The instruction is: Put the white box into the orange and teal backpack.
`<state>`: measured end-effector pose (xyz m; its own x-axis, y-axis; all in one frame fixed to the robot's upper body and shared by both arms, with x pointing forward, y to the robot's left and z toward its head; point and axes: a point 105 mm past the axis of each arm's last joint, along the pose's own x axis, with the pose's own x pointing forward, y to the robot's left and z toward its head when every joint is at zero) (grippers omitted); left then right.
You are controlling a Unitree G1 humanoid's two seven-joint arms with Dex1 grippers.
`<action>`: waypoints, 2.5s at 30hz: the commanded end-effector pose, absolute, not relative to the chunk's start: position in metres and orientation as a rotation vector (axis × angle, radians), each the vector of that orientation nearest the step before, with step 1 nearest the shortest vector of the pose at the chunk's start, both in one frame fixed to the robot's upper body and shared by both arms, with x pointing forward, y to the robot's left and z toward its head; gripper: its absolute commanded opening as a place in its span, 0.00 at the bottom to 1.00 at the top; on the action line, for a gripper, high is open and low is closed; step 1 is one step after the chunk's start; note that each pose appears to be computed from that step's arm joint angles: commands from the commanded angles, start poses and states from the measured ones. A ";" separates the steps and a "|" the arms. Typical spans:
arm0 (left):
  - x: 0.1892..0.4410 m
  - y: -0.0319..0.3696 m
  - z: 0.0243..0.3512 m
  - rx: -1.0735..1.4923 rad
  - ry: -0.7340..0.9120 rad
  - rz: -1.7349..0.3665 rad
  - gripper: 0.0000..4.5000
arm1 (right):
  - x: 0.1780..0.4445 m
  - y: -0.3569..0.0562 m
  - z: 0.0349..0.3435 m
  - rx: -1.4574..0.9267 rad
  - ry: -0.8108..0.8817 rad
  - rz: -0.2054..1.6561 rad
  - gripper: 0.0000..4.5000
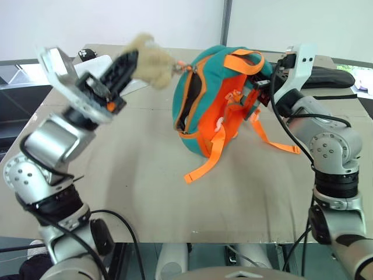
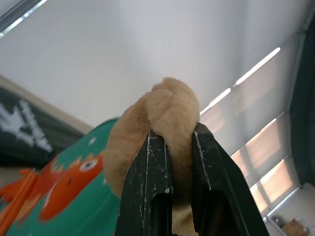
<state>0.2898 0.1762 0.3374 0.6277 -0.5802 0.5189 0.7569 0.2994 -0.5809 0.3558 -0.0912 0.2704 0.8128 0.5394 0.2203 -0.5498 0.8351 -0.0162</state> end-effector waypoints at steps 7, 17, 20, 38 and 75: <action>0.272 0.154 0.379 -0.841 -0.371 -1.045 0.00 | 0.346 -0.085 0.287 0.121 -0.307 0.588 0.00; 0.224 0.162 0.309 -0.682 -0.170 -1.160 0.00 | 0.389 -0.159 0.288 0.381 -0.245 0.107 0.00; 0.211 0.152 0.283 -0.630 -0.033 -1.181 0.00 | 0.391 -0.164 0.289 0.405 -0.246 0.057 0.00; 0.249 0.175 0.317 -0.789 -0.273 -1.043 0.00 | 0.360 -0.131 0.309 0.056 -0.305 0.300 0.00; 0.325 0.177 0.304 -0.980 -0.298 -0.669 0.00 | 0.345 -0.147 0.288 0.440 -0.166 0.092 0.00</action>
